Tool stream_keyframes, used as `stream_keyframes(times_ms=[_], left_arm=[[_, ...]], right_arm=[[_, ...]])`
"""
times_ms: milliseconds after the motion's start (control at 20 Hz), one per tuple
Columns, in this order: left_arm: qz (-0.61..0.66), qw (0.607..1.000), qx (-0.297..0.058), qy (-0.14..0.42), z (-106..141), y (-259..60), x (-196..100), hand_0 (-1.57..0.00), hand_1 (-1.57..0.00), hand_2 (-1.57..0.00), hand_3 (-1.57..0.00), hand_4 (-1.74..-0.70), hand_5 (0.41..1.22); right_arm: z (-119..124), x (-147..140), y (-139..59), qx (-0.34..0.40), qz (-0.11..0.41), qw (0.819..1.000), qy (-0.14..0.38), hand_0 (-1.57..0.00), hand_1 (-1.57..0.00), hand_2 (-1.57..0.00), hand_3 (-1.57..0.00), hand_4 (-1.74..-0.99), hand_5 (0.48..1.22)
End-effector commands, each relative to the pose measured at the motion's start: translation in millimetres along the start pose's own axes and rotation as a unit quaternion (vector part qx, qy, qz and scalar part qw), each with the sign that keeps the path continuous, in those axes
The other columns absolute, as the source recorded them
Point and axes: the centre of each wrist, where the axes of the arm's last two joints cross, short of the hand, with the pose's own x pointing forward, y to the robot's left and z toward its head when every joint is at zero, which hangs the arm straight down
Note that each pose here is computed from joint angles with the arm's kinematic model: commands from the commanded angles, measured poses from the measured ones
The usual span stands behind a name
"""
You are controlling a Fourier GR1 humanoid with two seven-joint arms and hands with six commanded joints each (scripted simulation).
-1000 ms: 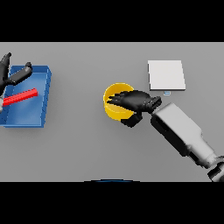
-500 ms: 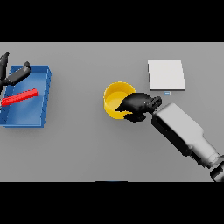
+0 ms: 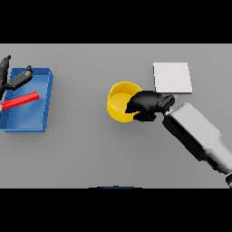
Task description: Pick up the red beaker and tilt it to pour out 1 green nut into yellow bowl. Pick up the yellow bowl and place it on the metallic measuring scale.
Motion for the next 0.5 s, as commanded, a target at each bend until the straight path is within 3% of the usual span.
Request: stream_keyframes(times_ms=[0, 50, 250, 450], left_arm=[[-0.002, 1.0, 0.003, 0.002, -1, 4, -2, 0.0, 0.0, 0.0, 0.0, -0.8, 0.723], [-0.004, 1.0, 0.005, 0.0, 0, 6, -1, 0.0, 0.0, 0.0, 0.0, -0.8, 0.721], [0.0, 1.0, 0.004, -0.003, 0, 6, 4, 0.0, 0.0, 0.0, 0.0, -0.8, 0.722], [0.0, 1.0, 0.002, -0.002, 1, 5, 4, 0.0, 0.0, 0.0, 0.0, -0.8, 0.723]], right_arm=[[5, -1, -5.2, -0.003, 0.001, 1.0, 0.006, -1.55, -1.55, -1.49, -1.33, -1.732, 1.215], [12, 1, -14.3, -0.007, 0.008, 1.0, 0.015, -1.55, -1.55, -1.51, -1.38, -1.731, 1.216], [32, 0, -37.7, -0.028, 0.021, 0.998, 0.048, -1.56, -1.56, -1.54, -1.31, -1.724, 1.219], [39, -1, -42.7, -0.033, 0.016, 0.998, 0.06, -1.57, -1.57, -1.56, -1.25, -1.72, 1.219]])
